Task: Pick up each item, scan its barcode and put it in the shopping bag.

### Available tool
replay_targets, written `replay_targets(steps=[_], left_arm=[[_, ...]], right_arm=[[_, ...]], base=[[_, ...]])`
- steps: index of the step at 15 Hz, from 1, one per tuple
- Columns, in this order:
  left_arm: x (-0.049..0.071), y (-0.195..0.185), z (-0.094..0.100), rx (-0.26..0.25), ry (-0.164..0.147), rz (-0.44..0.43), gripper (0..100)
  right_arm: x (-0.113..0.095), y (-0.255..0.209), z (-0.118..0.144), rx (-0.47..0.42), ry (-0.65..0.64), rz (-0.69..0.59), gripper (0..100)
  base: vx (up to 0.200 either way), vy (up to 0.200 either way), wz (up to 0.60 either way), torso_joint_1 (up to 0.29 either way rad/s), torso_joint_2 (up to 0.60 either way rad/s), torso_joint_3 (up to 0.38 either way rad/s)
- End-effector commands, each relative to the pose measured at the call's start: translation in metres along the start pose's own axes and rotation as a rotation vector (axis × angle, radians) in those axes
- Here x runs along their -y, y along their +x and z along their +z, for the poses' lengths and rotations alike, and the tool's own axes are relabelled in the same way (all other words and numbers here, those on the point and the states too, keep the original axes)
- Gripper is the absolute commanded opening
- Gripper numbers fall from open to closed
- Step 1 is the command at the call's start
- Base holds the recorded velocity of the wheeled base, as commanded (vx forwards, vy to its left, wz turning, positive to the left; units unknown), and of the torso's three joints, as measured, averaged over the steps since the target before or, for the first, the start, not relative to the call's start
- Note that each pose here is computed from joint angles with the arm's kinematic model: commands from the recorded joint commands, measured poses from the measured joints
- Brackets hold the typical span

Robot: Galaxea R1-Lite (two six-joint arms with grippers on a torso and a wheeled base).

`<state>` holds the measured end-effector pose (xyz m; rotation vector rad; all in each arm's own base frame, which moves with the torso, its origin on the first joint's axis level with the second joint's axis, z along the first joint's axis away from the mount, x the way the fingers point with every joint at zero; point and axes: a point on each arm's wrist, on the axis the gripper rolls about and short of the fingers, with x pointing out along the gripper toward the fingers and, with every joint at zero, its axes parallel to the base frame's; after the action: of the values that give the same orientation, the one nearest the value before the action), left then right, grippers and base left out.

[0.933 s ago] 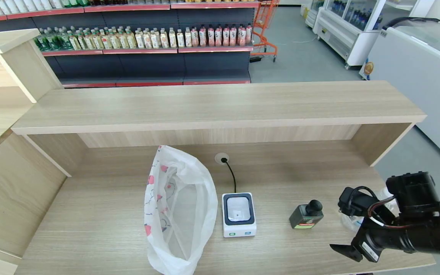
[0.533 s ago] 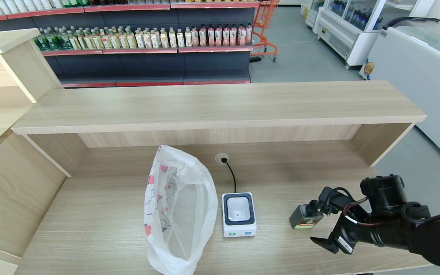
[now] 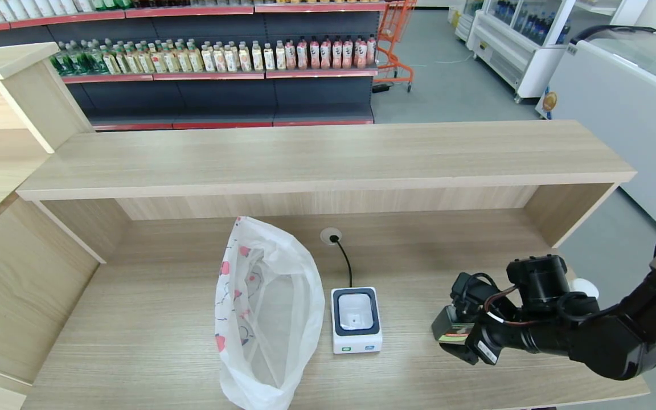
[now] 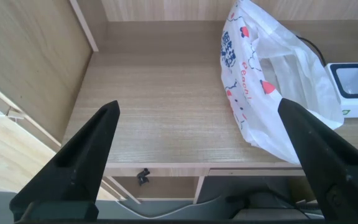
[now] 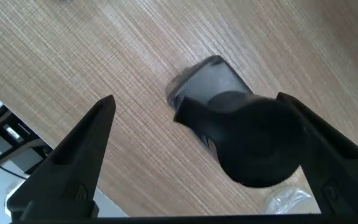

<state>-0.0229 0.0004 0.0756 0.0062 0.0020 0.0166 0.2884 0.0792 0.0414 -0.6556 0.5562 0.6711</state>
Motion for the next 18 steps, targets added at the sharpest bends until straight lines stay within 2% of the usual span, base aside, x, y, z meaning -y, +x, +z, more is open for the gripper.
replay_targets(steps=[1, 2, 3, 10, 13, 15, 16, 17, 18], left_arm=[[0.000, 0.000, 0.000, 0.000, 0.000, 0.000, 100], [0.000, 0.000, 0.000, 0.000, 0.000, 0.000, 100], [0.000, 0.000, 0.000, 0.000, 0.000, 0.000, 100], [0.000, 0.000, 0.000, 0.000, 0.000, 0.000, 100], [0.000, 0.000, 0.000, 0.000, 0.000, 0.000, 100], [0.000, 0.000, 0.000, 0.000, 0.000, 0.000, 100], [0.000, 0.000, 0.000, 0.000, 0.000, 0.000, 100], [0.000, 0.000, 0.000, 0.000, 0.000, 0.000, 100], [0.000, 0.000, 0.000, 0.000, -0.002, 0.000, 100]], right_arm=[[-0.002, 0.008, 0.001, 0.008, -0.004, 0.028, 100], [-0.002, 0.010, 0.000, 0.013, -0.003, 0.041, 100], [-0.002, 0.011, 0.000, 0.012, -0.003, 0.042, 0], [-0.003, 0.002, -0.006, 0.006, 0.009, 0.031, 0], [0.005, -0.049, 0.018, 0.175, 0.135, -0.065, 0], [0.017, -0.105, 0.047, 0.390, 0.202, -0.183, 0], [0.015, -0.120, 0.055, 0.464, 0.160, -0.169, 0], [0.010, -0.132, 0.061, 0.570, 0.059, -0.104, 0], [0.001, -0.138, 0.060, 0.650, -0.101, -0.065, 0]], base=[[0.000, 0.000, 0.00, 0.000, 0.00, 0.000], [0.000, 0.000, 0.00, 0.000, 0.00, 0.000], [0.000, 0.000, 0.00, 0.000, 0.00, 0.000], [0.000, 0.000, 0.00, 0.000, 0.00, 0.000], [0.000, 0.000, 0.00, 0.000, 0.00, 0.000], [0.000, 0.000, 0.00, 0.000, 0.00, 0.000], [0.000, 0.000, 0.00, 0.000, 0.00, 0.000], [0.000, 0.000, 0.00, 0.000, 0.00, 0.000], [0.000, 0.000, 0.00, 0.000, 0.00, 0.000]])
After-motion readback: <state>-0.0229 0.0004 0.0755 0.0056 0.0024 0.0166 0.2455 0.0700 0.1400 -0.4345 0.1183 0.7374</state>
